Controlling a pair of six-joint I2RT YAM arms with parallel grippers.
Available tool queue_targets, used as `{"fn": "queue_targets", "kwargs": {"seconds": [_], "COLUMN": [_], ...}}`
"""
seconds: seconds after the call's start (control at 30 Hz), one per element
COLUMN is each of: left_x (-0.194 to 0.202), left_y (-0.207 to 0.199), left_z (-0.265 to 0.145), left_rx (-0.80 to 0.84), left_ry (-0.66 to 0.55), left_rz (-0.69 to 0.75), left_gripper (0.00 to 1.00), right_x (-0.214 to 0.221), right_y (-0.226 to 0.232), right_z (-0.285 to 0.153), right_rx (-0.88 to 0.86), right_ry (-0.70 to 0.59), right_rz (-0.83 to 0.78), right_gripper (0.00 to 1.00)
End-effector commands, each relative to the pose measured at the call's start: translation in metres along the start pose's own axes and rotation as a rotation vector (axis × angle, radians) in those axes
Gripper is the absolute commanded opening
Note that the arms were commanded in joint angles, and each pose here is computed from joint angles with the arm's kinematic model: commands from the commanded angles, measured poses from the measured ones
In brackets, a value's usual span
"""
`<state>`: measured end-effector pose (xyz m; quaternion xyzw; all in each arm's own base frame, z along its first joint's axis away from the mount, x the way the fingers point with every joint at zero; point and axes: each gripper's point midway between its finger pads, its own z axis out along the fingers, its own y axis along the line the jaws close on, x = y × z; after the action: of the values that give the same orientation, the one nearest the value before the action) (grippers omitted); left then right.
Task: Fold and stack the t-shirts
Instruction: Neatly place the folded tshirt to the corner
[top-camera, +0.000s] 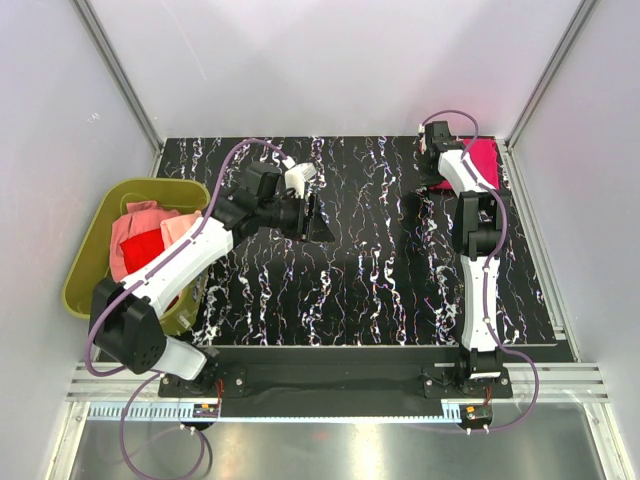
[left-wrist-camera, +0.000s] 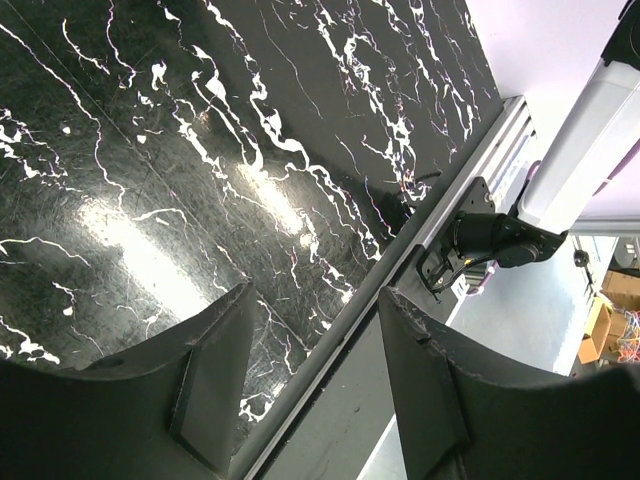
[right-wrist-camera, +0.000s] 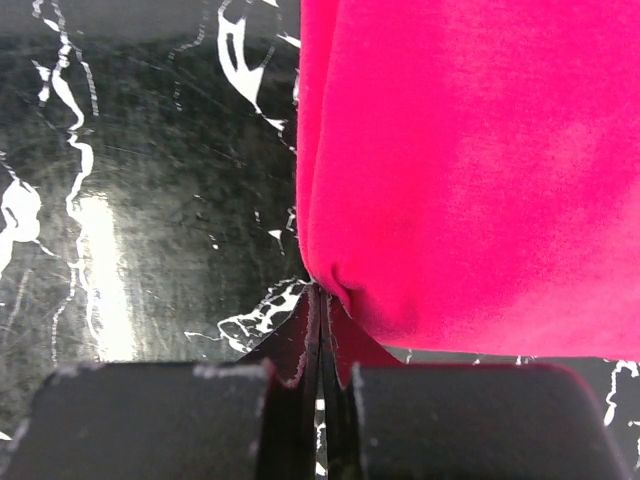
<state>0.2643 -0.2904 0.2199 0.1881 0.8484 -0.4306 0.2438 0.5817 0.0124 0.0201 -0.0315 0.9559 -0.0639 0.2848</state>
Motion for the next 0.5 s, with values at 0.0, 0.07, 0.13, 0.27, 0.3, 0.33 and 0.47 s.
{"fn": "queue_targets", "kwargs": {"seconds": [0.0, 0.07, 0.13, 0.27, 0.3, 0.33, 0.47], "left_x": [-0.013, -0.013, -0.012, -0.012, -0.011, -0.011, -0.009], "left_y": [-0.014, -0.014, -0.015, -0.016, -0.016, -0.015, -0.016], "left_z": [-0.010, -0.010, -0.010, -0.010, -0.010, -0.010, -0.010], "left_rx": [0.041, 0.041, 0.042, 0.046, 0.045, 0.045, 0.045], "left_ry": [-0.063, -0.062, -0.062, -0.066, -0.065, -0.065, -0.067], "left_rz": [0.038, 0.035, 0.034, 0.034, 0.034, 0.033, 0.033], "left_gripper": [0.57, 0.57, 0.57, 0.58, 0.57, 0.57, 0.57], "right_x": [0.009, 0.002, 0.005, 0.005, 0.006, 0.003, -0.003], "right_y": [-0.014, -0.004, -0.012, -0.021, -0.022, -0.021, 0.004], "right_z": [-0.018, -0.024, -0.026, -0.031, -0.032, -0.035, -0.053], "right_rx": [0.048, -0.006, 0.030, 0.075, 0.081, 0.068, -0.080], "right_ry": [0.046, 0.013, 0.021, 0.035, 0.036, 0.027, -0.002], "right_rz": [0.000, -0.003, 0.013, 0.020, 0.024, 0.028, 0.050], "right_gripper": [0.00, 0.00, 0.00, 0.00, 0.00, 0.00, 0.00]}}
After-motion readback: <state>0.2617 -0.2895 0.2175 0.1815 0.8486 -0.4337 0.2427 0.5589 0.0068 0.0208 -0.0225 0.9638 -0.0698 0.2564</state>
